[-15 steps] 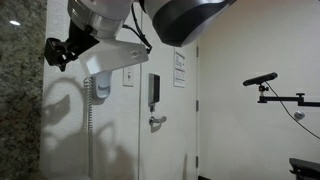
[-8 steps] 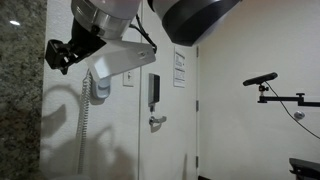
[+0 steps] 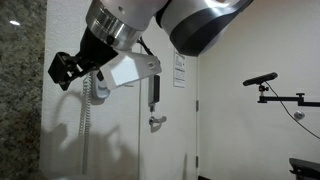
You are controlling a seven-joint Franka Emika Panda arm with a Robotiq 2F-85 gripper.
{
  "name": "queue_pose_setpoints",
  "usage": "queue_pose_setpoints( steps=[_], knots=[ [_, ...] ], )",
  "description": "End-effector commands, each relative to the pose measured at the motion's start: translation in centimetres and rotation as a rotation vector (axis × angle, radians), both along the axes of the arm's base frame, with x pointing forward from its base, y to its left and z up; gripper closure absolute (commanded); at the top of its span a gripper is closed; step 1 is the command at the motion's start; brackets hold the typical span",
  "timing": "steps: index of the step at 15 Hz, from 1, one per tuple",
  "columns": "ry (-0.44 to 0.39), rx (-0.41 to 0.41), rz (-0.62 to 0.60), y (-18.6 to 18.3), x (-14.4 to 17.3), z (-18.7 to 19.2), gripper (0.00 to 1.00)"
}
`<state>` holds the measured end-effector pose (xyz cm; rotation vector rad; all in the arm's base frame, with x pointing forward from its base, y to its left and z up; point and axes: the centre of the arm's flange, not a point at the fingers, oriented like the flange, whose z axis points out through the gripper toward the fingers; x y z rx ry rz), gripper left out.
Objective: Untangle and straighten the telephone cable.
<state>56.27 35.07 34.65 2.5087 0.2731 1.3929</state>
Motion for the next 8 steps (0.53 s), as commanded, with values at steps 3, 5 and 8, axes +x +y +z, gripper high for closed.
queue_pose_setpoints(
  steps=[3, 5, 8],
  knots=[
    [0.111, 0.009, 0.075, -1.70, -0.27, 0.23, 0.00],
    [0.145, -0.010, 0.102, -1.84, -0.32, -0.01, 0.00],
    [0.190, -0.049, 0.180, -1.58, -0.67, -0.46, 0.00]
  ],
)
